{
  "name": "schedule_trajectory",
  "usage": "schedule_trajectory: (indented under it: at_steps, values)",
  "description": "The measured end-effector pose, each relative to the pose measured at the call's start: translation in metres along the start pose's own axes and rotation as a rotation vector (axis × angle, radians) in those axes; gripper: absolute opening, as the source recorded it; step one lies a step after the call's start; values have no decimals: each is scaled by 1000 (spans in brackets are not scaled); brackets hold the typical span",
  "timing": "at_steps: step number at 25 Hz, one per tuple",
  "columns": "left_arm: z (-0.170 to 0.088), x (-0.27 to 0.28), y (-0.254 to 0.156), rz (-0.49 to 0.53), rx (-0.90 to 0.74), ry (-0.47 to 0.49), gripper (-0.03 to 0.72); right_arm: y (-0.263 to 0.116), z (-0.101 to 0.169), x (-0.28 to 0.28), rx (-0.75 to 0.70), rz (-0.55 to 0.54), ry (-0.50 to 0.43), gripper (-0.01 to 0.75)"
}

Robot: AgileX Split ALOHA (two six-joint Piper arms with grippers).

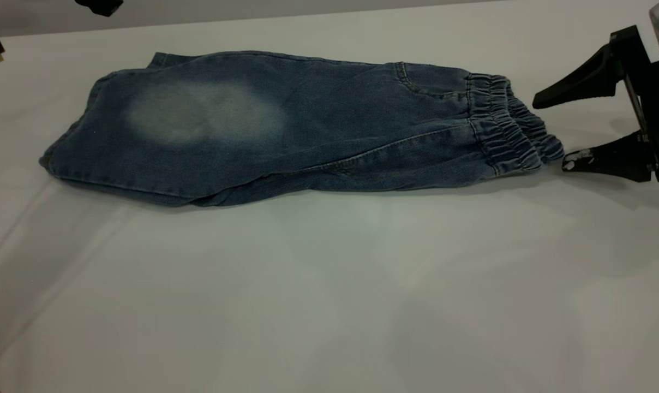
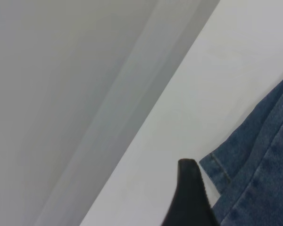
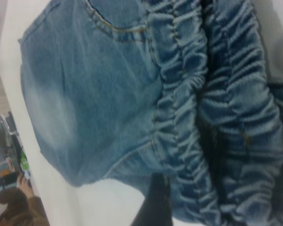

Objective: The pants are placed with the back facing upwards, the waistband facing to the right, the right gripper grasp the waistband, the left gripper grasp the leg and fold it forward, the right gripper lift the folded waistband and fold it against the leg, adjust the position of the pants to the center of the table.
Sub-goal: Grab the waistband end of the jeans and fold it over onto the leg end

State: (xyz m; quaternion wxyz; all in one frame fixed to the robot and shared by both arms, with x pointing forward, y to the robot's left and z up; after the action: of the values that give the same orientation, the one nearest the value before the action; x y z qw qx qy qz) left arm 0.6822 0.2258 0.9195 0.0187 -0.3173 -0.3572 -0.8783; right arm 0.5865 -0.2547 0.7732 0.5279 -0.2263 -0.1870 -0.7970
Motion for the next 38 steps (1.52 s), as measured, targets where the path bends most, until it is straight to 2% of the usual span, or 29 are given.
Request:
schedule_trajectory:
  at_steps: [8, 17, 25, 33, 38]
  values:
    - [0, 0, 0, 0, 1, 0, 467, -9, -3, -16, -44, 32, 22, 593]
    - [-10, -1, 9, -11, -16, -20, 467, 13, 8, -19, -17, -10, 30, 593]
    - [-12, -1, 10, -12, -20, -23, 467, -3, 20, -34, 16, 77, 35, 592]
    - [-14, -1, 12, -15, -25, -28, 467, 13, 12, -39, 2, -38, -41, 591]
    - [-15, -1, 12, -14, -25, -29, 467, 20, 12, -39, -19, -84, -44, 588]
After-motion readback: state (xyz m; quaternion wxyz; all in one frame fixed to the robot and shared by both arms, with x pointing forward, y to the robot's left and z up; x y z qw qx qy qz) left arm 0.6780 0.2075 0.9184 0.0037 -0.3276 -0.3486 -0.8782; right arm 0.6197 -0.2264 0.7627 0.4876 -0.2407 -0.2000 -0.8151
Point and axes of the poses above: a point on each arm's last joint axis where the gripper is mounted, x pointing back along that axis away from the gripper, z along the wrist's bending axis when the last joint is at zero, y = z × x, the point moved 6 cm from there along -x, pointing out along that axis toward the gripper, and after that the axes turned 7 degrees about x, right-handed, at the moved point
